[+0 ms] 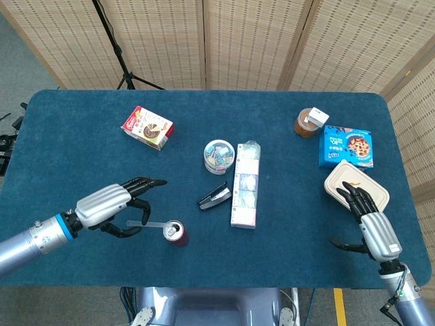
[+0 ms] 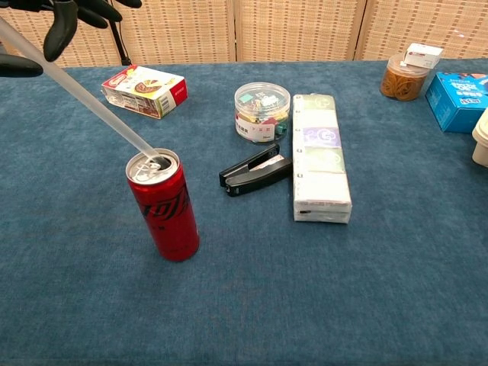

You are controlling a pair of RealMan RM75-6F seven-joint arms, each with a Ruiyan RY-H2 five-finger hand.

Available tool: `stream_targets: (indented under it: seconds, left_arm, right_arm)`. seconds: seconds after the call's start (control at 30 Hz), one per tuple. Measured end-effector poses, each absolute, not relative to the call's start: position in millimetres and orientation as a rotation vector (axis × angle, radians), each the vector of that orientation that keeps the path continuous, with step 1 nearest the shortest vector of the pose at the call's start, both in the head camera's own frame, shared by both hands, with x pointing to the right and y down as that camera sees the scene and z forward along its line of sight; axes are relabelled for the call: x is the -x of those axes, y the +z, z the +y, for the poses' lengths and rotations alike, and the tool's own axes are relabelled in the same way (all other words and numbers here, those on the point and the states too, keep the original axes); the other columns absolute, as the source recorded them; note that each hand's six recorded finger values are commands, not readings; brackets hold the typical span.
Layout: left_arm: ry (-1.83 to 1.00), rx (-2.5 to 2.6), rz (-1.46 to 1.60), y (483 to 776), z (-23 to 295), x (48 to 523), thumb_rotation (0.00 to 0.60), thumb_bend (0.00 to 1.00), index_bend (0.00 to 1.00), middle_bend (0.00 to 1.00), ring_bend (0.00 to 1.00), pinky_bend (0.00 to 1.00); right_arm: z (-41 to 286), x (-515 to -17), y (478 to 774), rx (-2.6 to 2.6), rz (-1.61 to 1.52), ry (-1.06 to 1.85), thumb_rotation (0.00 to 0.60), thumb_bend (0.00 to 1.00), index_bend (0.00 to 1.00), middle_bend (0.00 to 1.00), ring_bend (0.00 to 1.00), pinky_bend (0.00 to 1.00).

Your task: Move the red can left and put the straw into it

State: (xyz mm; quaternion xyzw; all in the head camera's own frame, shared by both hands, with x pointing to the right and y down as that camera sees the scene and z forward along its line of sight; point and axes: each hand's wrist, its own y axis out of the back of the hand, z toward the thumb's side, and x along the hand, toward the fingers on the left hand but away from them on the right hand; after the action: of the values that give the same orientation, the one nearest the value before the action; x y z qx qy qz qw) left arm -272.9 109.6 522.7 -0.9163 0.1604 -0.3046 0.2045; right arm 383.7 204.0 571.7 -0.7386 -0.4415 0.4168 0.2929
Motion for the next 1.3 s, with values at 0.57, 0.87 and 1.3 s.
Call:
stream_targets:
  seconds: [0.57,0.87,1.3]
  left_arm:
    - [-0.872,2.567,0.434,535.6,106.3,255.4,0.6,0.38,0.42,0.0,0.0,0.0]
    - [-0.774,2.557,0.526,520.5,98.0,251.8,0.6,0.37,0.03,0.0,0.0,0.0]
    - [-0.886,2.441,0.578,516.1,89.2,299.1,0.6,0.37,0.0,0.0,0.0,0.0]
  right_arm:
    - [203.7,-385.3,571.8,1.97,-1.182,1.113,0.6,0.0,0.0,0.0,0.0,0.0]
    - [202.9,-386.5,571.8,1.97,-1.184,1.115,0.6,0.0,0.0,0.0,0.0,0.0]
    - [203.4,-384.3,570.9,1.971,-1.185,1.107,0.6,0.0,0.0,0.0,0.0,0.0]
